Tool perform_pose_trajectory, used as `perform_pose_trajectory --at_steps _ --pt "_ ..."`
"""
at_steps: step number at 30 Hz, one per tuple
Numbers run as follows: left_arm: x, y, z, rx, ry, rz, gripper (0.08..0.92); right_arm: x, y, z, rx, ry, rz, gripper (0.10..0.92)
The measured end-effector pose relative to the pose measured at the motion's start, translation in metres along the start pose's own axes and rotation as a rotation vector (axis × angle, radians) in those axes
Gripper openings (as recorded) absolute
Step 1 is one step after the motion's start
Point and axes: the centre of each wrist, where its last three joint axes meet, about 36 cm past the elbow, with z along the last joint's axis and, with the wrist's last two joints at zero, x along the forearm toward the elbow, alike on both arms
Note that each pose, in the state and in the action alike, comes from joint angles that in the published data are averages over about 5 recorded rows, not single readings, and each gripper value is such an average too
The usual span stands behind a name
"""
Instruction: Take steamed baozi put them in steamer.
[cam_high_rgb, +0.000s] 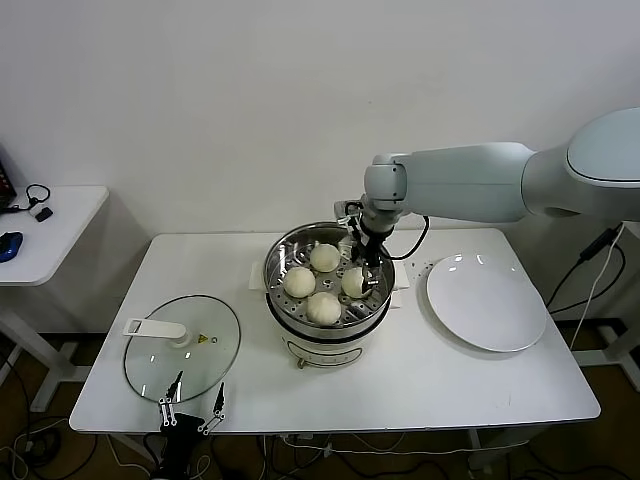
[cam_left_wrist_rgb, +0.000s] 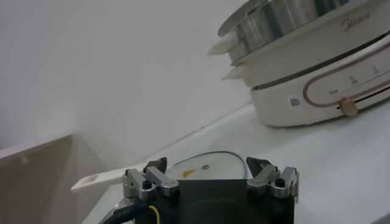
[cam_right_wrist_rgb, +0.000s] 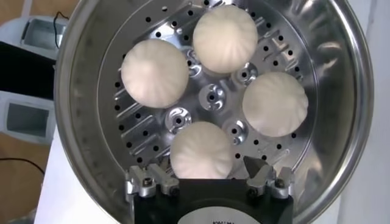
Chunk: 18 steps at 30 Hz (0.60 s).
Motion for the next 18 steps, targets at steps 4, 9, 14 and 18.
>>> perform_pose_trajectory --at_steps 4,9,14,18 --pt "0.000 0.000 -0.002 0.000 -0.001 -0.001 0.823 0.010 0.001 0.004 -0.010 -0.012 0.007 0.822" --pt "0.001 0.001 -0.006 -0.002 -0.006 -0.001 0.823 0.032 0.006 0.014 -0.031 -0.030 0.036 0.823" --pt "0.001 0.002 -0.009 -0.004 -0.010 -0.002 0.823 0.055 0.018 0.029 -0.071 -0.072 0.121 0.823" --pt "0.002 0.002 -0.009 -0.007 -0.011 0.000 0.823 0.061 0.036 0.037 -0.118 -0.126 0.226 0.823"
